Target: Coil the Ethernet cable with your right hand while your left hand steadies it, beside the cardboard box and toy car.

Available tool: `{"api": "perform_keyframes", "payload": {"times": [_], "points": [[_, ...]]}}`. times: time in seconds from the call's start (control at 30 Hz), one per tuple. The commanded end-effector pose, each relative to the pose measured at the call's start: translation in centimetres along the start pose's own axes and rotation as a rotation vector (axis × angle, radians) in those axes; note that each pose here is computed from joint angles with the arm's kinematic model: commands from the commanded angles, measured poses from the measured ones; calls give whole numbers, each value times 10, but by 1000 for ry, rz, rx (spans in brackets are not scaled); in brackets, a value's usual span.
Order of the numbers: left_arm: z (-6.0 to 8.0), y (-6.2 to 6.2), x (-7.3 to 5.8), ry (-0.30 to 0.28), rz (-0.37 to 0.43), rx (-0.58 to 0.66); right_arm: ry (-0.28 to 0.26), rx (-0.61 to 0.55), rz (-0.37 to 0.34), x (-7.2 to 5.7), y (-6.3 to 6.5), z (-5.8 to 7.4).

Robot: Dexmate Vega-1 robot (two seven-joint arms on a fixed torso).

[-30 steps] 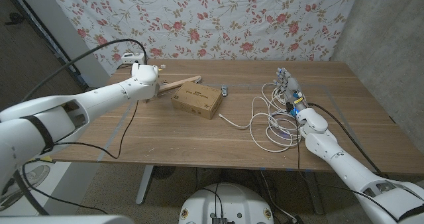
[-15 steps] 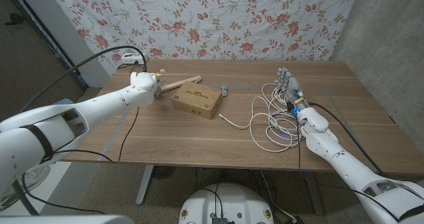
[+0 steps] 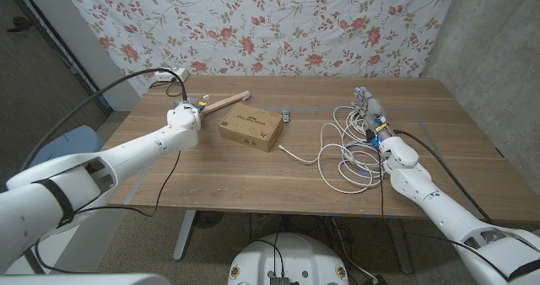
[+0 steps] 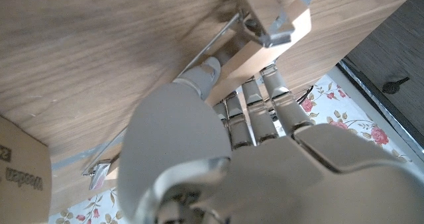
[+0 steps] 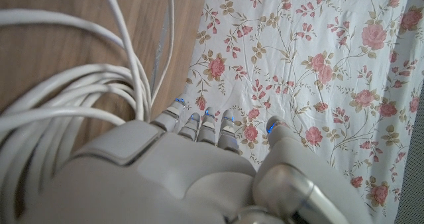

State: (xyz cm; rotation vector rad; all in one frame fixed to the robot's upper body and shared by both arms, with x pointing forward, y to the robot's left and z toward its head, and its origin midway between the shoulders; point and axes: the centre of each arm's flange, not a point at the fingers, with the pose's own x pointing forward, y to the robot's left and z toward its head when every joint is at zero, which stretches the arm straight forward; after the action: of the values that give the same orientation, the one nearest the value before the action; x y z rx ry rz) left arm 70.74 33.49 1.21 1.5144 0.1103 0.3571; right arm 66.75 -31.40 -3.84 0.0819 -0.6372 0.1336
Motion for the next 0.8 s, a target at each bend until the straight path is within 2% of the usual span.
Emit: {"api": "perform_keyframes", "payload": {"times": [0.03, 0.17, 0.27, 0.4, 0.47, 0.5, 0.6, 0.8], "points": [[1, -47, 7, -92, 29, -235, 13, -38, -18, -2, -2, 2], [-3, -49, 9, -130, 47, -343, 14, -38, -24, -3, -2, 3], [-4, -42, 6, -157, 106, -410, 10, -37, -26, -3, -3, 4], [-7, -26, -1, -168, 209, -477, 6, -34, -24, -2, -1, 4], [-9, -18, -8, -131, 301, -491, 1, -32, -24, -2, -1, 4], [-9, -13, -11, -127, 323, -514, 0, -32, -24, -2, 0, 4], [-13, 1, -15, -154, 319, -598, -4, -30, -22, -2, 1, 4], [-12, 27, -25, -216, 332, -583, -11, -33, -14, -2, 4, 6]]}}
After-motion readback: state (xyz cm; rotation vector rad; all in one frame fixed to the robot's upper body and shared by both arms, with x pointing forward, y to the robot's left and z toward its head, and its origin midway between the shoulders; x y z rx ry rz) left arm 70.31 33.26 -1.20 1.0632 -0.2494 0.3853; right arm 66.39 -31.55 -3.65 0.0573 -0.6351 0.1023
